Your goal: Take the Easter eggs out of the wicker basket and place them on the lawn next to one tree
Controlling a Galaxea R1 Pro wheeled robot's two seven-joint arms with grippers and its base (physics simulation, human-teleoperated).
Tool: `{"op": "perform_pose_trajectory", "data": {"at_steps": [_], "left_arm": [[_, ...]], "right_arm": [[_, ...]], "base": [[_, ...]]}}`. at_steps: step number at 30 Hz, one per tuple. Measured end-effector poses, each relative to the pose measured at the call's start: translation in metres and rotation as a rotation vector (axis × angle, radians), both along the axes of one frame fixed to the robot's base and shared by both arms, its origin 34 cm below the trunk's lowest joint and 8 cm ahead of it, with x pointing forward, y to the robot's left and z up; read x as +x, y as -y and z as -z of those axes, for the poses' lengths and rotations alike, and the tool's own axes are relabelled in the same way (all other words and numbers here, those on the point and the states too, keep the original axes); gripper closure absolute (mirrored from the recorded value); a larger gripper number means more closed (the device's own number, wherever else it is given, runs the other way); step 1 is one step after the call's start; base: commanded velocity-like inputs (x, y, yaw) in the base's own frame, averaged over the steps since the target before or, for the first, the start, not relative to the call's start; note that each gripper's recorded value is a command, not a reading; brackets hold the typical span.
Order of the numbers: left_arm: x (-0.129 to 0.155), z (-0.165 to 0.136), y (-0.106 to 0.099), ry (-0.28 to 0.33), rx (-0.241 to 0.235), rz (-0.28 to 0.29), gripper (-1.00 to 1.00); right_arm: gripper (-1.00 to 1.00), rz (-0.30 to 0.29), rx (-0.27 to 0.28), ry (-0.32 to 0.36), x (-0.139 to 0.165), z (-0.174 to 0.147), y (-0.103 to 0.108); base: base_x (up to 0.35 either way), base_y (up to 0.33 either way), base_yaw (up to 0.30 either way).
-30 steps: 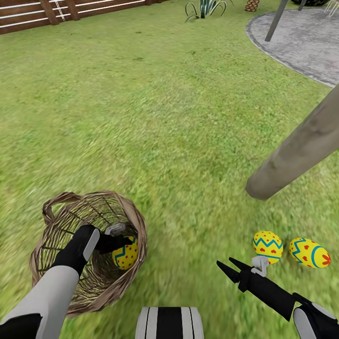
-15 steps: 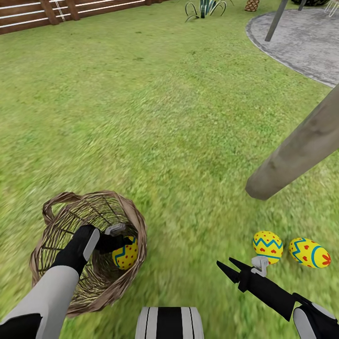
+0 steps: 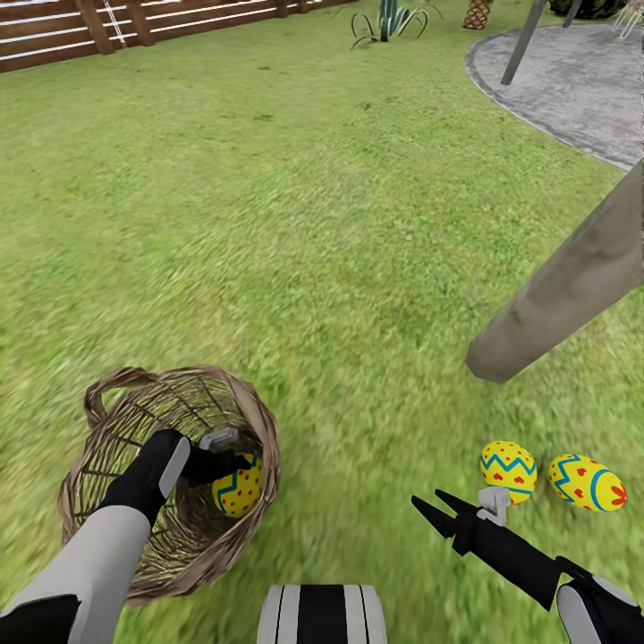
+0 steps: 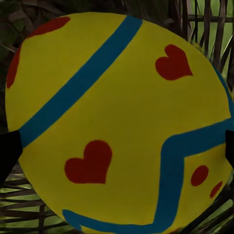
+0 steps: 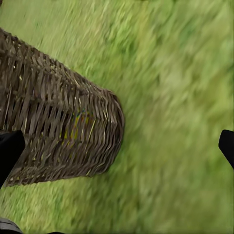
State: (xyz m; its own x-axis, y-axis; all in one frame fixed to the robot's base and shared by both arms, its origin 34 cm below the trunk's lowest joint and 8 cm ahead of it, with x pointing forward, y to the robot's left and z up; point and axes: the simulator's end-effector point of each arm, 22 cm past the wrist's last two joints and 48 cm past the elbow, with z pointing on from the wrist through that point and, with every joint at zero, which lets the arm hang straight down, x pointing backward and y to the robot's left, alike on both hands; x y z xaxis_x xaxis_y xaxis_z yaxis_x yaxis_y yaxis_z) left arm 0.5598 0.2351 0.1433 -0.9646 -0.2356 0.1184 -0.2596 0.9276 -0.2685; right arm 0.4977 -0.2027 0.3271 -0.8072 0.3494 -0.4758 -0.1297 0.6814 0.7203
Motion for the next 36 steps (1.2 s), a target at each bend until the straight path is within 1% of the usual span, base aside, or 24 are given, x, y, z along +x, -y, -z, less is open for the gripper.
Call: {"op": "perform_pose_trajectory", "data": {"at_steps": [7,11,16,31,33,34,36], "left_arm": [[0.000,0.000,0.000,0.001,0.000,-0.001,1.00],[0.006,-0.008,-0.001,0.017,0.006,0.002,1.00],[0.005,-0.007,-0.002,0.016,0.011,0.004,1.00],[0.023,-0.038,-0.007,0.068,0.032,0.013,1.00],[0.025,-0.041,-0.011,0.071,0.052,0.015,1.00],[0.024,-0.042,-0.018,0.067,0.084,0.017,1.00],[0.025,-0.045,-0.025,0.067,0.115,0.017,1.00]], "right_arm": [[-1.00,0.000,0.000,0.000,0.000,0.000,0.000],[-1.00,0.000,0.000,0.016,0.003,-0.007,0.000],[-1.00,0.000,0.000,0.016,0.003,-0.007,0.000],[-1.00,0.000,0.000,0.077,0.012,-0.034,0.000],[-1.00,0.000,0.000,0.086,0.013,-0.038,0.000],[-1.00,0.000,0.000,0.090,0.013,-0.040,0.000],[-1.00,0.000,0.000,0.098,0.014,-0.044,0.000]], "base": [[0.000,0.000,0.000],[0.000,0.000,0.000],[0.000,0.000,0.000],[0.000,0.000,0.000],[0.000,0.000,0.000],[0.000,0.000,0.000],[0.000,0.000,0.000]]}}
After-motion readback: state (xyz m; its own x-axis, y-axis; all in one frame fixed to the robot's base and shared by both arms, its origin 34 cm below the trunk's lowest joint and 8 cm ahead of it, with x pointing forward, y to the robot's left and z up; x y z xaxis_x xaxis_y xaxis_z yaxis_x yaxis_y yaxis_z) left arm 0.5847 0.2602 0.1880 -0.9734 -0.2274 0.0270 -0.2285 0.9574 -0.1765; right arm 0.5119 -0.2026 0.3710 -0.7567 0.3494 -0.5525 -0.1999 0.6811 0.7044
